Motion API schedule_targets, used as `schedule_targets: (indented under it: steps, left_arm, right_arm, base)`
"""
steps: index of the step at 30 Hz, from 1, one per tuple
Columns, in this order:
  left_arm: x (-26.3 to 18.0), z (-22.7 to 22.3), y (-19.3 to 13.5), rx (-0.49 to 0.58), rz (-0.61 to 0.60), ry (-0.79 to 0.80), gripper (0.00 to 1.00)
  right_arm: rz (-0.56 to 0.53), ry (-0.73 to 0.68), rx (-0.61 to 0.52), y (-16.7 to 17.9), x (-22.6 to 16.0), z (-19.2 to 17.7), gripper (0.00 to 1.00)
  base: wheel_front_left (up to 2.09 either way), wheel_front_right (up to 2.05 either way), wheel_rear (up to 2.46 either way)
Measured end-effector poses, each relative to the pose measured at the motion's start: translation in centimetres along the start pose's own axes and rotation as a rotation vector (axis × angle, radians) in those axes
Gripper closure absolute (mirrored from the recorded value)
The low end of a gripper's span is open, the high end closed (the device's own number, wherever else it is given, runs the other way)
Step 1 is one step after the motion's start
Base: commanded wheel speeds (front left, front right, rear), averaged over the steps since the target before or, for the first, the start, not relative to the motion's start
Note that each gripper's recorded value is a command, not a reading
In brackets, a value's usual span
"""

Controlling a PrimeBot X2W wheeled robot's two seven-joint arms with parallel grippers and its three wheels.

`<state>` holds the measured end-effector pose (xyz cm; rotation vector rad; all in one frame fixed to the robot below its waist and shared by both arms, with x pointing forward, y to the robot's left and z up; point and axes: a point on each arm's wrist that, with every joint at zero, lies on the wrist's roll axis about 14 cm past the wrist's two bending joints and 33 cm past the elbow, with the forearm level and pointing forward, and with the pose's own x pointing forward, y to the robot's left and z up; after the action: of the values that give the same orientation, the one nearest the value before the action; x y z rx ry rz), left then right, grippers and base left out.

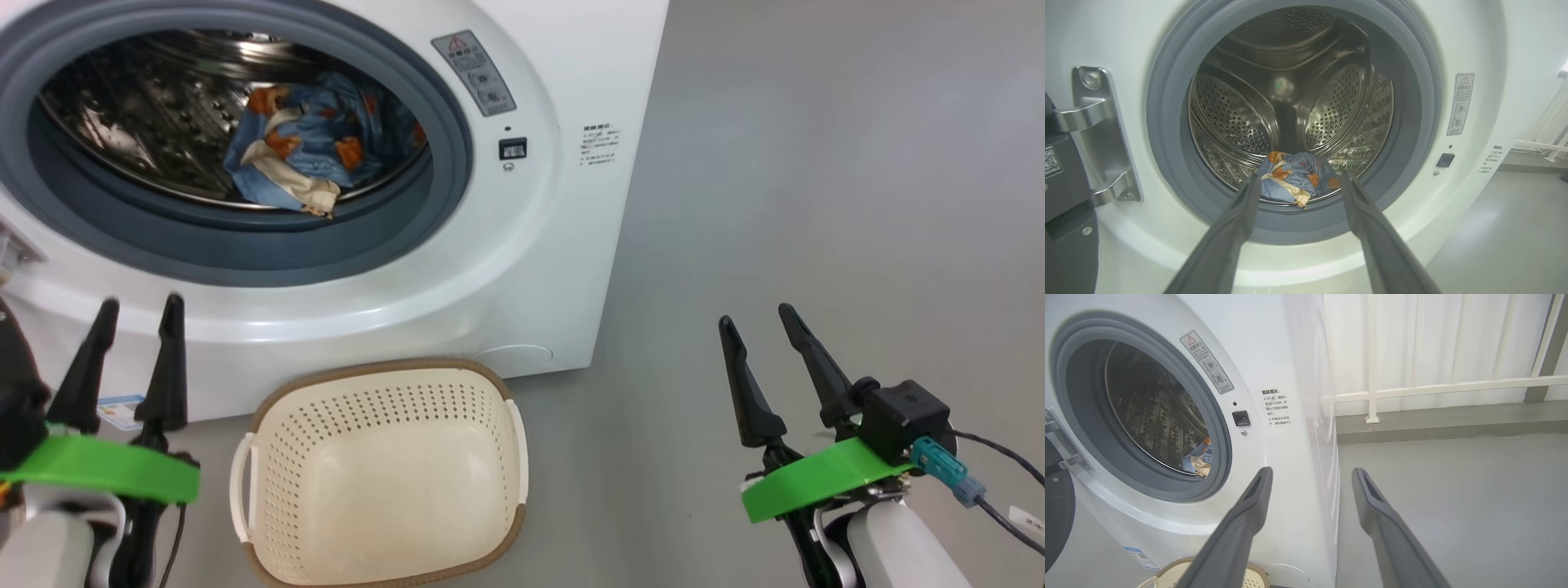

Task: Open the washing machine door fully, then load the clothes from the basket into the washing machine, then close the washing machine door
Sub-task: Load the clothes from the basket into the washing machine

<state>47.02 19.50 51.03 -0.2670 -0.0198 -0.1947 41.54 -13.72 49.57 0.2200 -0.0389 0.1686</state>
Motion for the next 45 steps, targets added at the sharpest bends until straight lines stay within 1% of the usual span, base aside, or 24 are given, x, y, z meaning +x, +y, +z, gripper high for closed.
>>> schedule_targets:
  steps: [11, 21, 27, 45]
  left_arm:
    - [-4.1, -0.3, 1.6, -0.016, 0.092, -0.015, 0.0]
    - [-6.0, -0.3, 2.0, -0.009, 0.13, -0.023, 0.0]
    - [-6.6, -0.4, 2.1, -0.013, 0.143, -0.026, 0.0]
    - [-6.1, -0.5, 1.9, -0.021, 0.141, -0.03, 0.0]
  right_arm:
    - [0.004, -0.032, -0.021, -0.1, -0.6, 1.4, 0.0]
    - [-0.002, -0.023, -0.029, -0.5, -1.8, 1.3, 0.0]
    - [-0.003, -0.029, -0.039, -0.8, -1.9, 1.6, 0.0]
    - [-0.011, -0.016, -0.033, -0.9, -1.9, 1.1, 0.0]
  base:
    - [0.0, 0.0, 0.0]
    - [0.0, 0.0, 0.0]
    - [0.0, 0.0, 0.0]
    - [0.0, 0.0, 0.0]
